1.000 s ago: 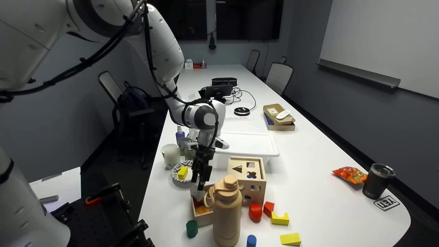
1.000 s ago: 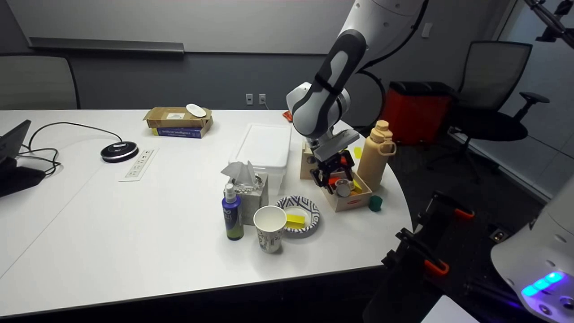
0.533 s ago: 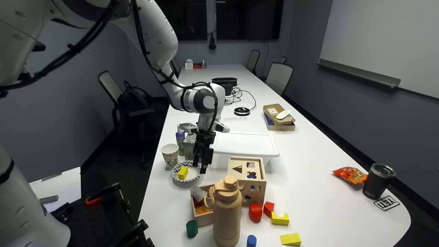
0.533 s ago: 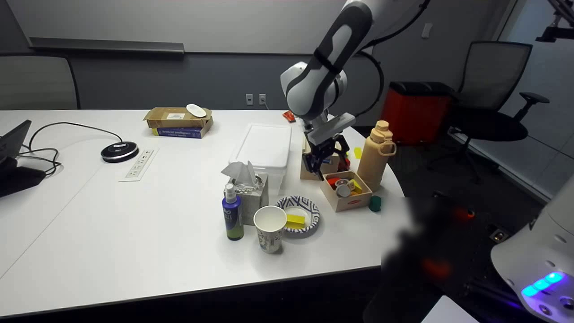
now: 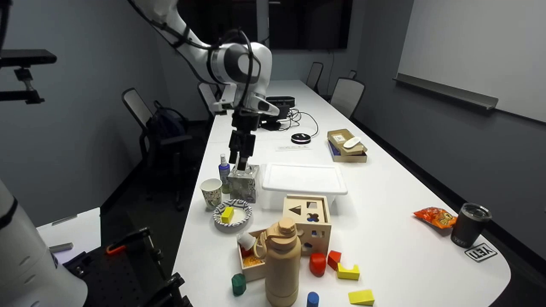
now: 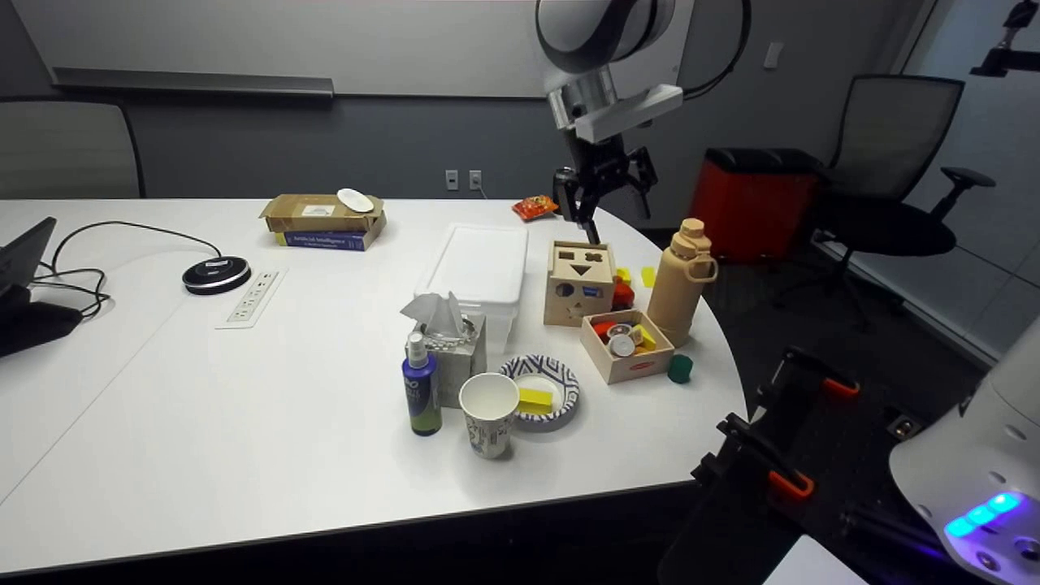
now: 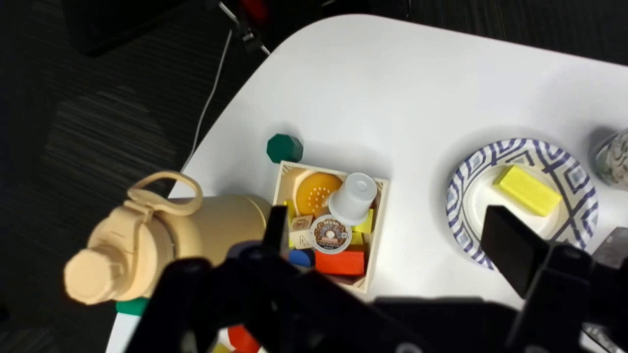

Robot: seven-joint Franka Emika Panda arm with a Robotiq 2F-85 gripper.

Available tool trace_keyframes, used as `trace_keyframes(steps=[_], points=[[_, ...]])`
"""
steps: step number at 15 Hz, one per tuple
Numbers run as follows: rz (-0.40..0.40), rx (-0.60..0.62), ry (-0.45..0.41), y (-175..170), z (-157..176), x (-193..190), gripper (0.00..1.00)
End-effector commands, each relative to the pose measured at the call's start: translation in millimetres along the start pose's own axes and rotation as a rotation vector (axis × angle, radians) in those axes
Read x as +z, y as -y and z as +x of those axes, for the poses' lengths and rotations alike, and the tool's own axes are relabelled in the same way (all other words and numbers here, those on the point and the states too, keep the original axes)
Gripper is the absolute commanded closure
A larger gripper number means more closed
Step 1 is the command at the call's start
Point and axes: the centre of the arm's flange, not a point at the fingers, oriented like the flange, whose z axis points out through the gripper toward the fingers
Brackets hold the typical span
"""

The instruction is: Put the white item in the box

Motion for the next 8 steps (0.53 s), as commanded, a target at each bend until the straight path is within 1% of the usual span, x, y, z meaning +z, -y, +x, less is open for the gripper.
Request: trace_keyframes(steps=[1, 4, 8], points=[[-0.025, 0.006, 0.019, -8.2, -60.4, -39.3, 0.00], [-0.050, -0.014, 0.014, -6.6, -86.6, -56.6, 0.00], [-0.074, -0.023, -0.010, 2.5, -112.2, -64.7, 0.00]])
